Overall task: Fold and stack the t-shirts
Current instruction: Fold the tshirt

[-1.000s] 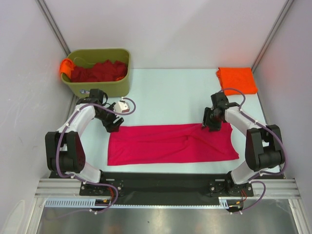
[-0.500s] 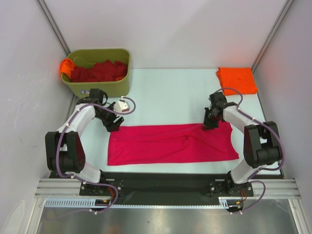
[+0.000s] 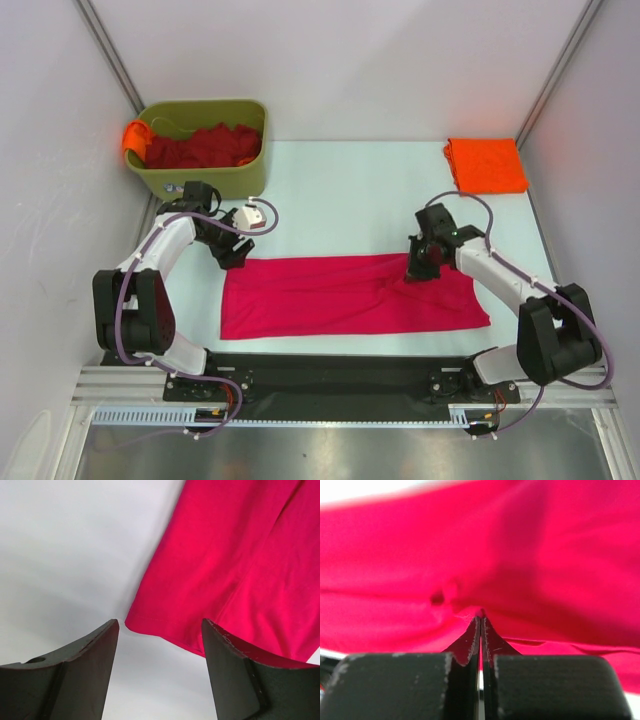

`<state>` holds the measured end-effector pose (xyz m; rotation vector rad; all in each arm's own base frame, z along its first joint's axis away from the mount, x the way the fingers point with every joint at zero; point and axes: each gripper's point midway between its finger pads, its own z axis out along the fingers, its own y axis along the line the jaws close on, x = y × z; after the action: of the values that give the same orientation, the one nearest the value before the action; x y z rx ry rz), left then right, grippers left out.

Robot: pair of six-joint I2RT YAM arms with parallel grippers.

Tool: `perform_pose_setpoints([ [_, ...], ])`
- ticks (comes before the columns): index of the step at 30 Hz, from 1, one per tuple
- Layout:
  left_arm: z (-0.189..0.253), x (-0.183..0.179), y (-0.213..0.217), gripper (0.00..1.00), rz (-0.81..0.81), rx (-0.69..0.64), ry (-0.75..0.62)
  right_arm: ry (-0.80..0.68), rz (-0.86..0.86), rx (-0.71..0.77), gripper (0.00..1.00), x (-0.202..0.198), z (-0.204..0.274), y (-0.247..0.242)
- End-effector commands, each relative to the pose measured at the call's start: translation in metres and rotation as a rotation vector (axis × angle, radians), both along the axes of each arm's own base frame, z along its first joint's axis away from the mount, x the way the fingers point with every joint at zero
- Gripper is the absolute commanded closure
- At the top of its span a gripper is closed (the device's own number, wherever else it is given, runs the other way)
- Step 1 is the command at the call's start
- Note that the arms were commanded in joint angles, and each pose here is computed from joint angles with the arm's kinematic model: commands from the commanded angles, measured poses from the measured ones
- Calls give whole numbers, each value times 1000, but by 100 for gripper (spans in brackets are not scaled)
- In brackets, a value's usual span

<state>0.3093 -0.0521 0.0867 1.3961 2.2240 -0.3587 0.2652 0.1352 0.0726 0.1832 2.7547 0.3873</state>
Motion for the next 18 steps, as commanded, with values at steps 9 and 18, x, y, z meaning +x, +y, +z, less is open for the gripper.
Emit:
perform_pose_setpoints([
  [9, -4, 0, -4, 27, 2, -32, 1, 123, 11, -33, 100, -65, -19, 17],
  [18, -7, -1, -3, 27, 11, -30, 13, 153, 85, -15, 69, -74, -18, 33],
])
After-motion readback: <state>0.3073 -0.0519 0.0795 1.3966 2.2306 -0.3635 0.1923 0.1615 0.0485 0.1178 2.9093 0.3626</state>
